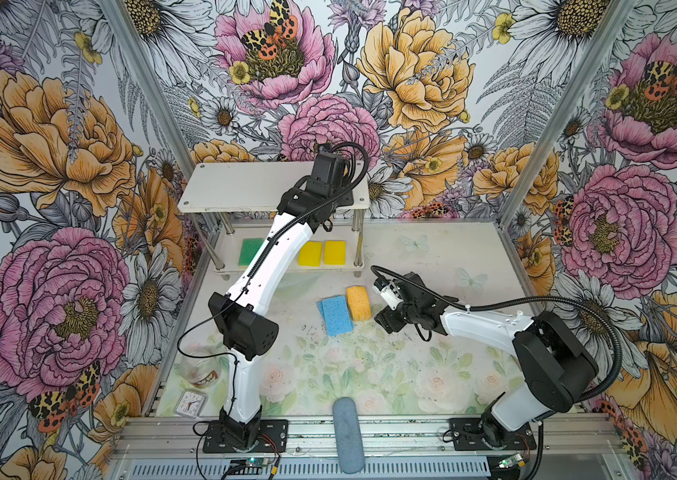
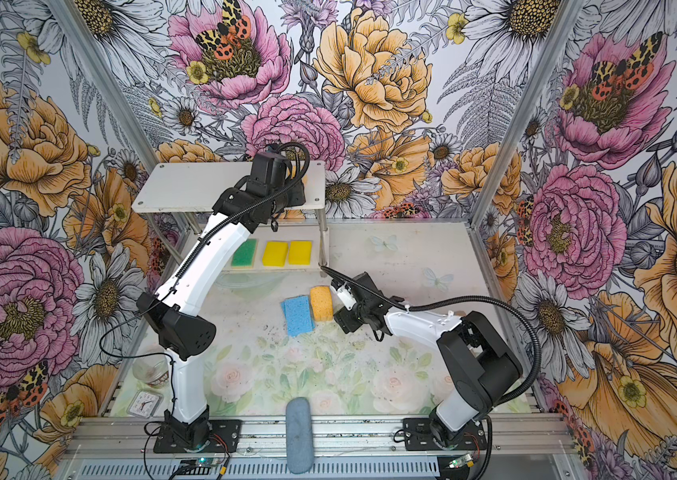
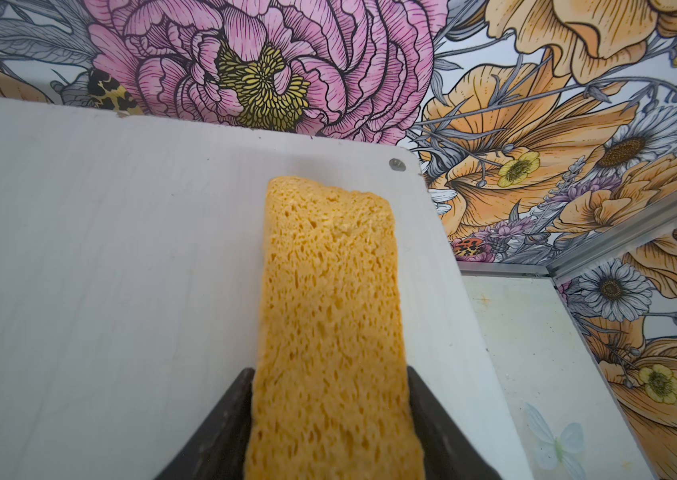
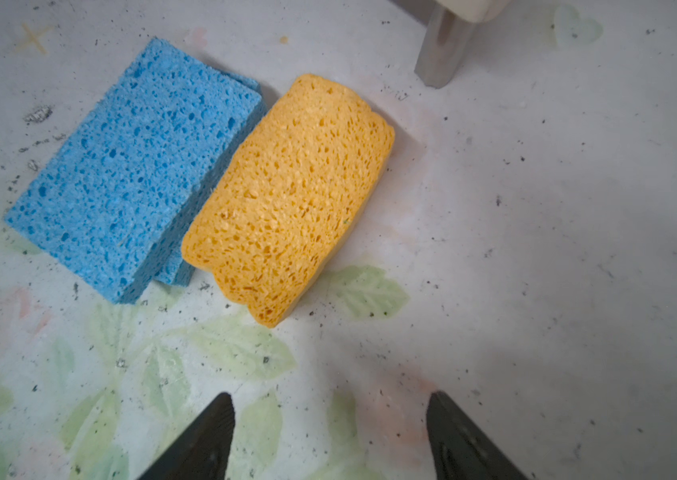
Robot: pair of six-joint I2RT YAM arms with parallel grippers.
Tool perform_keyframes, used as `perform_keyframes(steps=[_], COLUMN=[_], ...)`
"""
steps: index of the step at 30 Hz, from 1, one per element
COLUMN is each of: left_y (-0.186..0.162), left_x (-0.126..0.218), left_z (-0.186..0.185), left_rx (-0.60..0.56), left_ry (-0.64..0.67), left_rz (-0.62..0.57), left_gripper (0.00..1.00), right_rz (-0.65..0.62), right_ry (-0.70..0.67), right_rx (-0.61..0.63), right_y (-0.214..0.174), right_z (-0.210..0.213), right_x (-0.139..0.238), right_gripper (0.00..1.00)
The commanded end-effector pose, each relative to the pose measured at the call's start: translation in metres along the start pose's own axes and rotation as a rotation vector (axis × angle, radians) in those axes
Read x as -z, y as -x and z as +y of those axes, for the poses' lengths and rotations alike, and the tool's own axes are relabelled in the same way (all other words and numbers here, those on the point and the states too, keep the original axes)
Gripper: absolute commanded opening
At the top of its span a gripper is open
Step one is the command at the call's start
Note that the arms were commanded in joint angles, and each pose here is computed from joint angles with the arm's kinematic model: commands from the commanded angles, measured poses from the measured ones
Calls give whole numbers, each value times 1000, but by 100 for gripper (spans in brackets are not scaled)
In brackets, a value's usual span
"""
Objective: Place and organize the cleaning sponges onto the shelf
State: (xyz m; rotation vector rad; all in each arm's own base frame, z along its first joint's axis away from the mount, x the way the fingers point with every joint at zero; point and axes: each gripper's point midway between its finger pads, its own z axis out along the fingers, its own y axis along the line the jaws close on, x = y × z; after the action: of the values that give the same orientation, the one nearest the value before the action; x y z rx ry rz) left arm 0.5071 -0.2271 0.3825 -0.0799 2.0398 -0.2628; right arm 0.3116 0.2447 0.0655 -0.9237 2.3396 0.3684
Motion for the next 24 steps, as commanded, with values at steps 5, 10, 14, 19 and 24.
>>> perform_keyframes(steps=[5,10,14,19,24], left_y=[-4,5,14,27,30], left_x=[-8,2,13,40,76], left_z=[6,1,-1,-3,-10], left_rx=[27,31,37,25,-36], left_ry=[24,-3,-22,-42,-67], left_rz=[13,-8,-24,-61,-83], left_gripper=[64,70,72,77,84], right_rz=[-49,-59,-70,-118,-174], right_ry=[-23,-20,-17,-5,39], right_rx=[-1,1,1,6,8], right_y=[12,14,18,33,55], right_z=[-3,-3,-2,0,8], right_x=[9,12,15,26,38], right_gripper=[75,75,76,76,76])
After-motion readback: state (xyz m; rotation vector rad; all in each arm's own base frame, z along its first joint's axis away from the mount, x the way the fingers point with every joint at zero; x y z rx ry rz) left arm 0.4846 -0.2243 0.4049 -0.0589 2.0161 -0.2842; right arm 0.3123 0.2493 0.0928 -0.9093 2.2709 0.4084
